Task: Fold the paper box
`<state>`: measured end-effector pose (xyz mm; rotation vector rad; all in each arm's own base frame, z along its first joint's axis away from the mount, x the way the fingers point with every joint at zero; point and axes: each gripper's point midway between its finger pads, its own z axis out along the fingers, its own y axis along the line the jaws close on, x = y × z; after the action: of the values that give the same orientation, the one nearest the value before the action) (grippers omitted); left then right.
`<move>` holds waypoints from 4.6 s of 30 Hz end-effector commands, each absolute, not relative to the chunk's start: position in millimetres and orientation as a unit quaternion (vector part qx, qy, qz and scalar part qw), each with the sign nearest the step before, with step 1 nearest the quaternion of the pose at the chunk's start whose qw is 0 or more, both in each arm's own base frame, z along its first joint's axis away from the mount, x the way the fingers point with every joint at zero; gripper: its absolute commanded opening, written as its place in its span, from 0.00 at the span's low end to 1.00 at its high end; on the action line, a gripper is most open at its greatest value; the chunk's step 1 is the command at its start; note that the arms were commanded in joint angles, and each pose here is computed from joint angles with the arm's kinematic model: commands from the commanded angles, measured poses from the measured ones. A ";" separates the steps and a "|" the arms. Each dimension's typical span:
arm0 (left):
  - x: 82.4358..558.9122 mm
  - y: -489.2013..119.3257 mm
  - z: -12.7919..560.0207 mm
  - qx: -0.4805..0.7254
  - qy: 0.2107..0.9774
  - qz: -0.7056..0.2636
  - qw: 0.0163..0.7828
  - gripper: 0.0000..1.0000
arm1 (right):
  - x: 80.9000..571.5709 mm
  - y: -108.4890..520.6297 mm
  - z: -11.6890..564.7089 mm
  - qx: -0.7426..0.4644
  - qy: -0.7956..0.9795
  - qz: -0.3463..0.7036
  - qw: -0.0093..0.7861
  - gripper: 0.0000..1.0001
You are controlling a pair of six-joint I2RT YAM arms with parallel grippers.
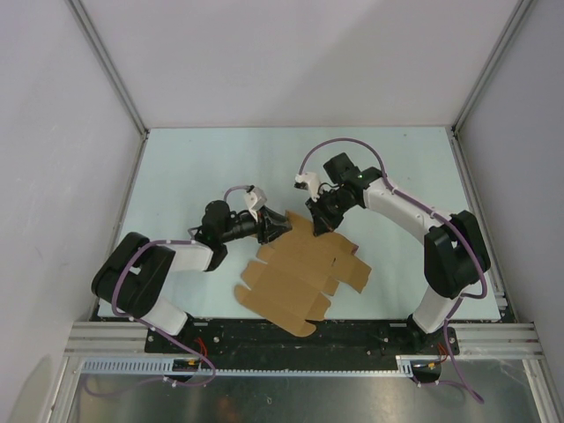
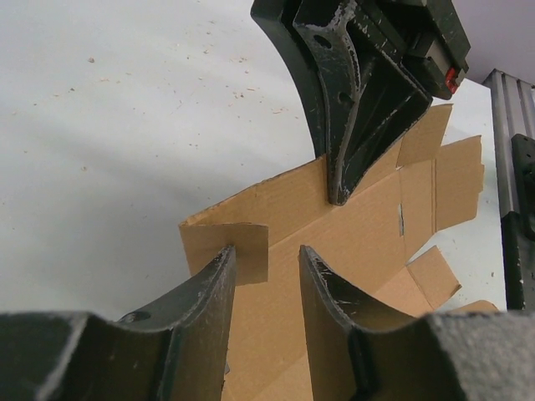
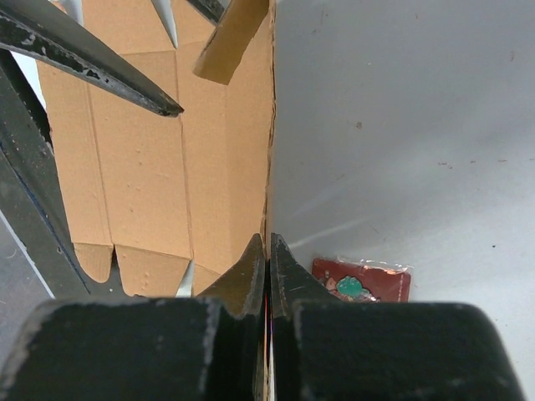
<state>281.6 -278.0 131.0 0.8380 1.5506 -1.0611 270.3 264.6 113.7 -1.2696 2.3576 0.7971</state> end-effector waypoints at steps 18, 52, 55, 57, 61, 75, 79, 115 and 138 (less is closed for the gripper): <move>287.8 -271.7 134.2 0.305 0.663 -0.425 0.536 0.51 | 267.9 270.9 112.1 -0.452 0.828 0.277 0.181 0.00; 251.5 -201.6 46.5 0.091 0.834 -0.334 0.430 0.59 | 259.5 261.3 139.4 -0.453 0.801 0.337 0.198 0.00; 250.5 -205.2 42.6 0.094 0.835 -0.341 0.422 0.59 | 259.6 261.6 139.2 -0.453 0.801 0.338 0.198 0.00; 249.1 -206.6 40.3 0.095 0.835 -0.345 0.417 0.58 | 259.6 261.6 139.7 -0.453 0.801 0.338 0.199 0.00; 248.8 -209.4 46.7 0.099 0.827 -0.356 0.424 0.57 | 260.2 262.1 136.4 -0.450 0.803 0.339 0.194 0.00; 237.5 -214.9 72.0 0.117 0.798 -0.389 0.445 0.46 | 262.2 264.1 129.6 -0.444 0.808 0.338 0.189 0.00; 236.0 -217.4 69.2 0.123 0.800 -0.390 0.438 0.45 | 261.6 265.4 127.6 -0.442 0.808 0.340 0.187 0.00; 222.0 -262.3 41.6 0.166 0.821 -0.398 0.373 0.34 | 262.4 269.7 117.3 -0.437 0.813 0.341 0.179 0.00; 221.7 -236.1 158.0 0.166 0.730 -0.400 0.528 0.41 | 275.5 256.1 106.2 -0.444 0.842 0.230 0.203 0.00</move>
<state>218.4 -253.7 144.2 0.4382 1.7782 -1.0535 264.9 256.8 101.9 -1.2451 2.3733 0.7979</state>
